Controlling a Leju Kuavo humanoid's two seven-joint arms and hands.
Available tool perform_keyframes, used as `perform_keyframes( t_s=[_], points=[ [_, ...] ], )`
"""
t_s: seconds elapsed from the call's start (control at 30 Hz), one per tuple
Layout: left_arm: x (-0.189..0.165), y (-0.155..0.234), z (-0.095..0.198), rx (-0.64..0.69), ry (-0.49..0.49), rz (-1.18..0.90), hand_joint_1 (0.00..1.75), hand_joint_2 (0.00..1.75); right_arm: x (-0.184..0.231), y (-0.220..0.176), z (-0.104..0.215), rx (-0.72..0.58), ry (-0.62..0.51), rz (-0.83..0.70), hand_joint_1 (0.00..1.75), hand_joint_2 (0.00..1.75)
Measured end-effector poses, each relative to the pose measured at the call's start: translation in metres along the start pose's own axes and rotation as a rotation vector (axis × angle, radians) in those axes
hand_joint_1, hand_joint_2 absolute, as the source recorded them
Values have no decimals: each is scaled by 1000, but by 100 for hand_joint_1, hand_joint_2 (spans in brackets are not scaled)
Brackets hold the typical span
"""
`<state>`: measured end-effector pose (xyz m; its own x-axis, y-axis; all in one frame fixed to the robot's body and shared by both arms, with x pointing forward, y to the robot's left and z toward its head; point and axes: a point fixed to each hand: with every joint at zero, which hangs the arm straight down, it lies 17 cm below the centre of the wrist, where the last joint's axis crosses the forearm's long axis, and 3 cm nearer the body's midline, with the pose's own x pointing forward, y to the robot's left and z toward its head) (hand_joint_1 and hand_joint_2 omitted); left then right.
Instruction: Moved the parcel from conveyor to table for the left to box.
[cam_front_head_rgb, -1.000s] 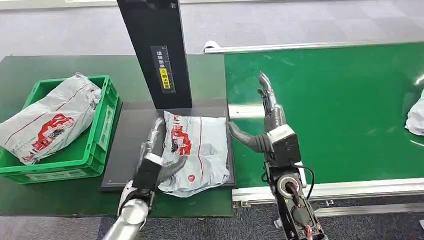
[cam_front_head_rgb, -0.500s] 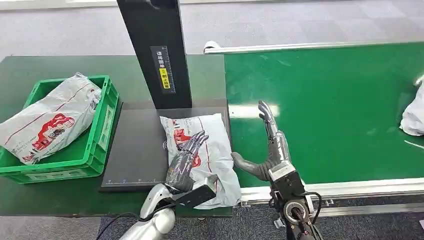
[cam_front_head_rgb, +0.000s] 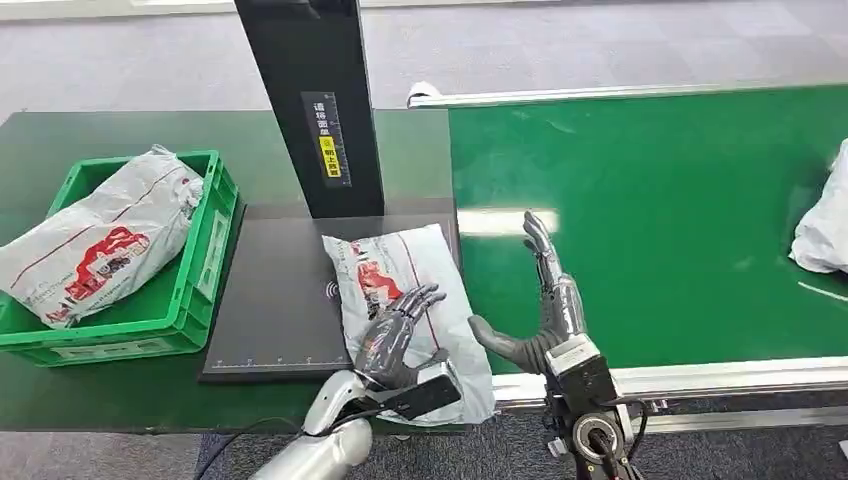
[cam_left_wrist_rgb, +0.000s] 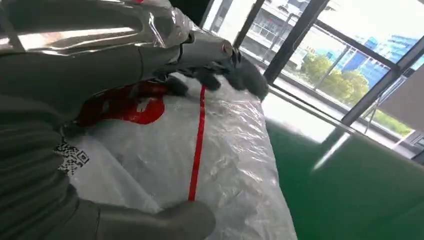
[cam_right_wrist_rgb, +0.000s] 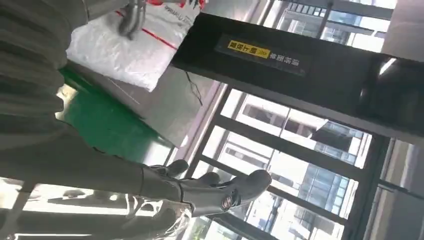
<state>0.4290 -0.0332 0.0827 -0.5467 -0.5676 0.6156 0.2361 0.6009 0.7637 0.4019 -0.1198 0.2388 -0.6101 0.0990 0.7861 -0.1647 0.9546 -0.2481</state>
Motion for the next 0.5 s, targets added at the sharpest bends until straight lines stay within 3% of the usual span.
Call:
perform_keyframes(
  t_s=[0.5],
  points=[
    [-11, 2, -5, -10, 24, -45, 175, 175, 3, 2, -5, -6, 1, -22, 0, 175]
  ],
)
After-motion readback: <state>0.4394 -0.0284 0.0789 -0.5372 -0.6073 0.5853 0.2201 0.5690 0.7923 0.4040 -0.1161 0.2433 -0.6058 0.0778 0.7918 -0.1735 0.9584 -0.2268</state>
